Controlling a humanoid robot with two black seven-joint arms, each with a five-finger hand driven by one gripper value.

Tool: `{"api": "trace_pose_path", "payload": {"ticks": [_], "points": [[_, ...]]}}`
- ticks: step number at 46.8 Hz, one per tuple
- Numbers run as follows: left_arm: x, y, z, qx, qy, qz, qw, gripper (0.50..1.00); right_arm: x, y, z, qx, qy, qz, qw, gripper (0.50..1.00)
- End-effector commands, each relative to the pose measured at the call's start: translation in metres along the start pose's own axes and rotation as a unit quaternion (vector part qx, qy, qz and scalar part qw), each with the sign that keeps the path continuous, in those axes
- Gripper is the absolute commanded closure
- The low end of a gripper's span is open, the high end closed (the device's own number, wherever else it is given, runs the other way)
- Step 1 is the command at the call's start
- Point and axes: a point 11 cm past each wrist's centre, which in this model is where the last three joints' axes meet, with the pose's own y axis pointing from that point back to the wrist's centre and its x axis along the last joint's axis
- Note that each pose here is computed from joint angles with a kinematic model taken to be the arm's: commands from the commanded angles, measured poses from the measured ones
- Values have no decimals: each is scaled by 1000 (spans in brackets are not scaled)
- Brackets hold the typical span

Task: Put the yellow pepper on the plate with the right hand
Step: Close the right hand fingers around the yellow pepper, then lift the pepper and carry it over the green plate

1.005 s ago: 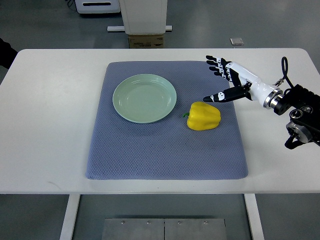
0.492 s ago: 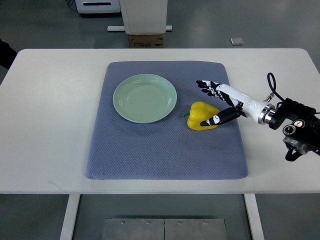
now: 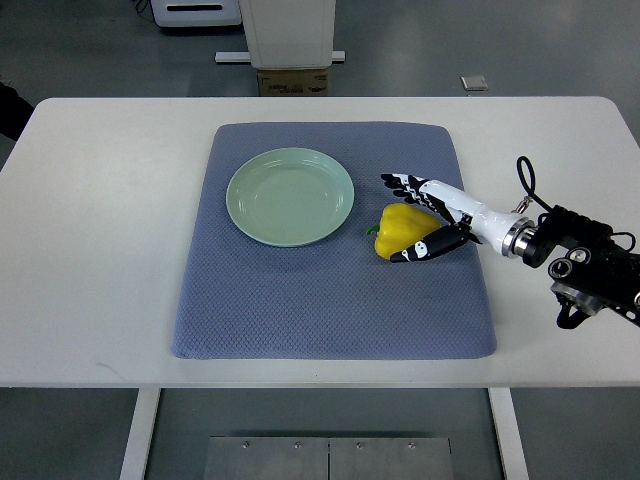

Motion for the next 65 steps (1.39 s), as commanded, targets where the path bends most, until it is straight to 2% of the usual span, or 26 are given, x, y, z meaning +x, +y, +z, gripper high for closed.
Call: {"api": "trace_pose_path", "payload": {"ticks": [1, 18, 23, 27, 33, 41, 54, 65], "points": [[0, 0, 0, 0, 0, 0, 1000, 500, -2, -2, 0, 0, -1, 0, 1000, 557], [0, 0, 0, 0, 0, 0, 1000, 500, -10, -12, 2, -1, -5, -1, 1000, 668], [0, 0, 0, 0, 0, 0, 1000, 500, -9, -13, 4, -3, -4, 1, 1000, 733], [0, 0, 0, 0, 0, 0, 1000, 500, -9, -15, 6, -5, -5, 3, 1000, 820], [0, 0, 0, 0, 0, 0, 1000, 500, -10, -17, 7, -7, -6, 5, 1000, 1000], [0, 0, 0, 0, 0, 0, 1000, 500, -8, -25, -5, 6, -7, 8, 1000, 1000], [0, 0, 0, 0, 0, 0, 1000, 500, 32, -41, -63, 48, 7, 42, 998, 1000], [0, 0, 0, 0, 0, 0, 1000, 500, 23, -72, -97, 66, 10, 52, 996, 1000]]}}
